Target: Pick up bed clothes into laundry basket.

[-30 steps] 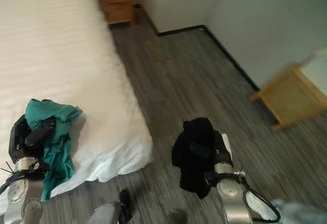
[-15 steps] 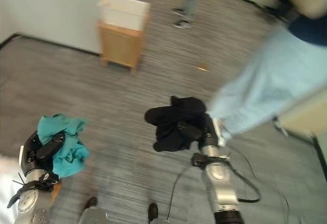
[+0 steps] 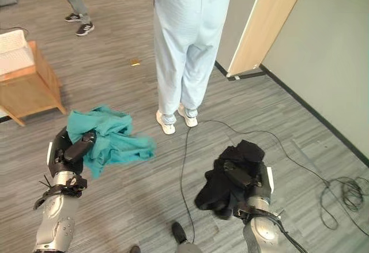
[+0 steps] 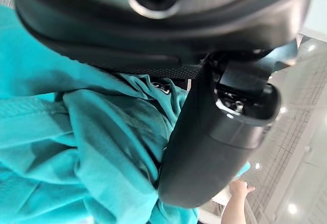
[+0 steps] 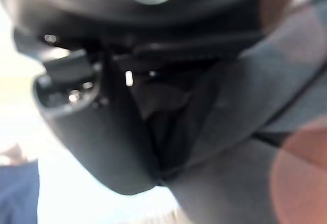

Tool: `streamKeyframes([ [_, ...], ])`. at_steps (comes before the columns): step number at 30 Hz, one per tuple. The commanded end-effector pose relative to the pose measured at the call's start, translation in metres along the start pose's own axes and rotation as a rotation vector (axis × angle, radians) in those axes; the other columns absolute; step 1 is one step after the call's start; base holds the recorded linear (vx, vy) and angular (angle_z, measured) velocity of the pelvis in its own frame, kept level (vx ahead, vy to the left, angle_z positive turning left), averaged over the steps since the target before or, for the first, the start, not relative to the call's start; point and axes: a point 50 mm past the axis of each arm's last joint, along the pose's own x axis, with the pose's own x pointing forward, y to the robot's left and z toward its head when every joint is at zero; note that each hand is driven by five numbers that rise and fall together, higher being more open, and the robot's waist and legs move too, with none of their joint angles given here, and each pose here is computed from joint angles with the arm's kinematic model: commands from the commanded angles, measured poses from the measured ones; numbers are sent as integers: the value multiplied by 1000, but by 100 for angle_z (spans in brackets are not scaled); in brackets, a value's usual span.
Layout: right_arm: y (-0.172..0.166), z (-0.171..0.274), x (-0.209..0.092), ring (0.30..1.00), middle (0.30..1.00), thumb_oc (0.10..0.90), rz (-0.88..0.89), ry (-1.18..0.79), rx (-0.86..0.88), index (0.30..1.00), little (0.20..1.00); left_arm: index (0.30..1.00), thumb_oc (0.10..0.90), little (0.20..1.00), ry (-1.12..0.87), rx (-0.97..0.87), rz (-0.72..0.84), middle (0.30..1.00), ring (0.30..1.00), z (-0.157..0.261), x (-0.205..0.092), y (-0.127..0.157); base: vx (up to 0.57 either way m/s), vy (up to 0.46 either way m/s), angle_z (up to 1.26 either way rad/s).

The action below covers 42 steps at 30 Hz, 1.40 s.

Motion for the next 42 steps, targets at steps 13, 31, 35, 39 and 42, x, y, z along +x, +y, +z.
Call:
streamKeyframes([
  [13, -3, 30, 17, 300, 300, 400, 82, -140, 211, 300, 300, 300, 400, 300, 22, 322, -257, 300, 300, 21, 4, 10, -20, -26, 17],
  [31, 13, 51, 23, 300, 300, 400, 134, -225, 103, 300, 300, 300, 400, 300, -35, 263, -19, 300, 300, 29, -9, 44, -83, 84, 67],
  [35, 16, 50, 25, 300, 300, 400, 135, -223, 120, 300, 300, 300, 400, 300, -52, 244, -6, 300, 300, 31, -10, 44, -8, -18, -13],
  [39, 15, 58, 26, 300, 300, 400, 127, -262, 106, 300, 300, 300, 400, 300, -64, 178, 38, 300, 300, 27, -8, 43, 51, -38, -21],
  [42, 10, 59, 25, 300, 300, 400, 120, -264, 76, 300, 300, 300, 400, 300, -66, 195, 35, 300, 300, 27, -7, 42, 49, -28, -11],
])
